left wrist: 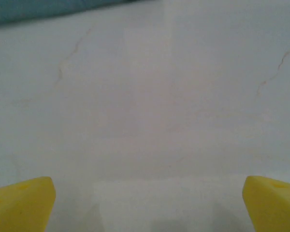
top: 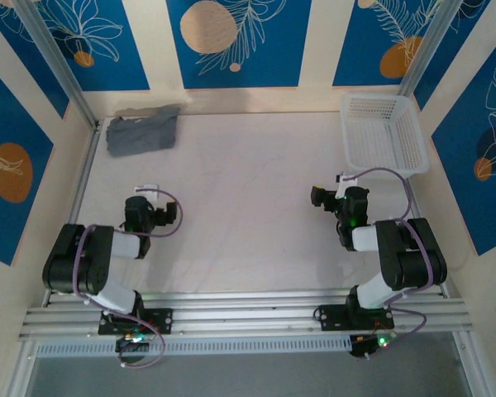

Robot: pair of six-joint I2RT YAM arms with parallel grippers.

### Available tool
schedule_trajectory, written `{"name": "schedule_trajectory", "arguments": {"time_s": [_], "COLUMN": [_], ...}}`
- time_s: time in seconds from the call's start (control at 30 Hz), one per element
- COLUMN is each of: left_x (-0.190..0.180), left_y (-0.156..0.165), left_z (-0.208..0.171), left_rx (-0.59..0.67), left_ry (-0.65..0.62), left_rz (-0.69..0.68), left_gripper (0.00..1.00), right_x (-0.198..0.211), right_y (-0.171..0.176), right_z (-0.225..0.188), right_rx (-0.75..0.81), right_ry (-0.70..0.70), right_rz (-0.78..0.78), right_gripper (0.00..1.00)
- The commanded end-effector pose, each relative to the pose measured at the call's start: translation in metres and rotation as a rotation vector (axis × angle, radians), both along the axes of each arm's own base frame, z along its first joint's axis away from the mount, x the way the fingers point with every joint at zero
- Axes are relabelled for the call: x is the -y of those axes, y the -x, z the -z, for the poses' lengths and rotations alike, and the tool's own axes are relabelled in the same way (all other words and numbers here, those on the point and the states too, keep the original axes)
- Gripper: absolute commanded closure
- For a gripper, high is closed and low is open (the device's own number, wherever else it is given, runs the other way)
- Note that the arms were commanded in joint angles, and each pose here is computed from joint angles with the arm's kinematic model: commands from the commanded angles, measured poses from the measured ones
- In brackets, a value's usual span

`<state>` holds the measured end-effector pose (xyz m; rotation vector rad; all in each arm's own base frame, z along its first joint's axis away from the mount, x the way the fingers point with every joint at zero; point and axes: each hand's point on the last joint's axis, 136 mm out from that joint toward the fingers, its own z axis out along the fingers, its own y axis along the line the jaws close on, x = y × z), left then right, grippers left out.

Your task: Fold the inside-out t-shirt

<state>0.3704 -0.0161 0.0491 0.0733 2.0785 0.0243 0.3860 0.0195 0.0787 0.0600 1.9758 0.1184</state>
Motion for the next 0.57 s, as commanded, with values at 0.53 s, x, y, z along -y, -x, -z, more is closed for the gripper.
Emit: {"name": "schedule_trajectory", "arguments": {"time_s": [0.53], "left_x": [0.012], "left_y": [-0.026], "left_z": [-0.039], "left_rx": [0.115], "left_ry": [0.006], "left_rz": [0.081], "left_gripper": [0.01], "right_x": [-0.005], "right_y": [-0.007], "right_z": [-0.018], "right_rx": [0.078], "right_ry": [0.053], "right_rz": [-0.024], "right_gripper": [0.01]}}
